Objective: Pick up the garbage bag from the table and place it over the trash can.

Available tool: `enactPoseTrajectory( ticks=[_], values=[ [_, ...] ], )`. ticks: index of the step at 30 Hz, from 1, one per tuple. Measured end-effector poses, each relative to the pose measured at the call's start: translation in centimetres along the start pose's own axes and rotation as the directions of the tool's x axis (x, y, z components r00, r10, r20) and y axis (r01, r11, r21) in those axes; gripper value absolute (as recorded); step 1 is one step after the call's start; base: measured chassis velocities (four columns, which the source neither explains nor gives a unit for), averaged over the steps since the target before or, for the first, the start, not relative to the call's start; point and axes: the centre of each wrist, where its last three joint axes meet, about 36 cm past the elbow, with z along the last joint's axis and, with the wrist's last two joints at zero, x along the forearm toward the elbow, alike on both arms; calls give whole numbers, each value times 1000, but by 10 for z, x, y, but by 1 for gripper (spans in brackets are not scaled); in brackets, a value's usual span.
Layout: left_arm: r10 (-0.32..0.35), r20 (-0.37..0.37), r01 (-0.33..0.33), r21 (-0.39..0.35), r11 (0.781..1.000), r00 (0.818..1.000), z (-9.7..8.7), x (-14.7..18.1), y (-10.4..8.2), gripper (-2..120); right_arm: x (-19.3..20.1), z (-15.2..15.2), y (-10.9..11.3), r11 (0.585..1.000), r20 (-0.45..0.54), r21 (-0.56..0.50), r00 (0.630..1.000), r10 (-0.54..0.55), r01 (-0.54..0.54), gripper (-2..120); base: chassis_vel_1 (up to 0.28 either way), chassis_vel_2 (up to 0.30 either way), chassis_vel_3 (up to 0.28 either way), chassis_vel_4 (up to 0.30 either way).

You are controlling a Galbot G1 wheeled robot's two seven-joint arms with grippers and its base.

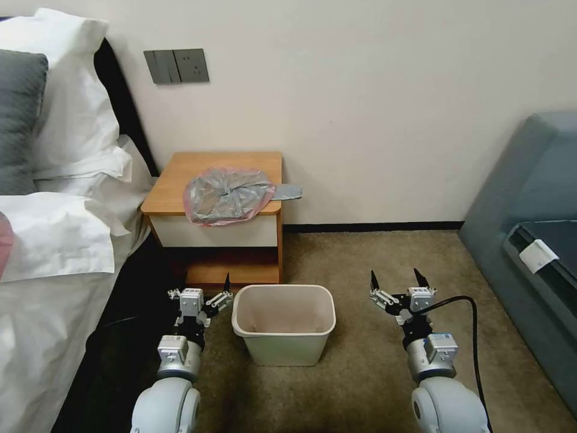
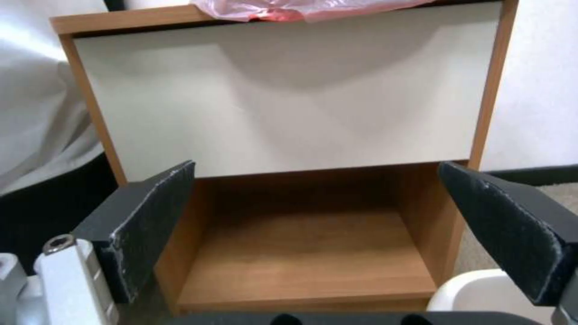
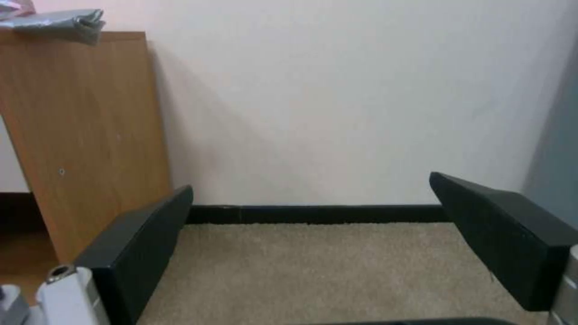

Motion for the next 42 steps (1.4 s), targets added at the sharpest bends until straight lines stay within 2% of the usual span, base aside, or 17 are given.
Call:
enactPoseTrajectory(
  ticks=[30,36,38,39,42],
  values=[
    [0,1,0,0,1000,1000,-1,0,0,100,1,-1,0,1000,1,0,1000,0,0,100,0,0,0,0],
    [-35,39,35,10,999,999,-21,13,7,100,11,-22,0,1000,32,-8,999,9,-9,100,0,0,0,0],
    [-75,78,74,19,997,994,-43,28,14,100,25,-48,2,1000,65,-23,998,17,-16,100,0,0,0,0],
    [-75,78,74,19,997,994,-43,28,14,100,25,-48,2,1000,65,-23,998,17,-16,100,0,0,0,0],
    [-115,119,112,27,993,986,-67,44,21,100,41,-75,3,999,100,-39,995,24,-20,100,0,0,0,0]
  ],
)
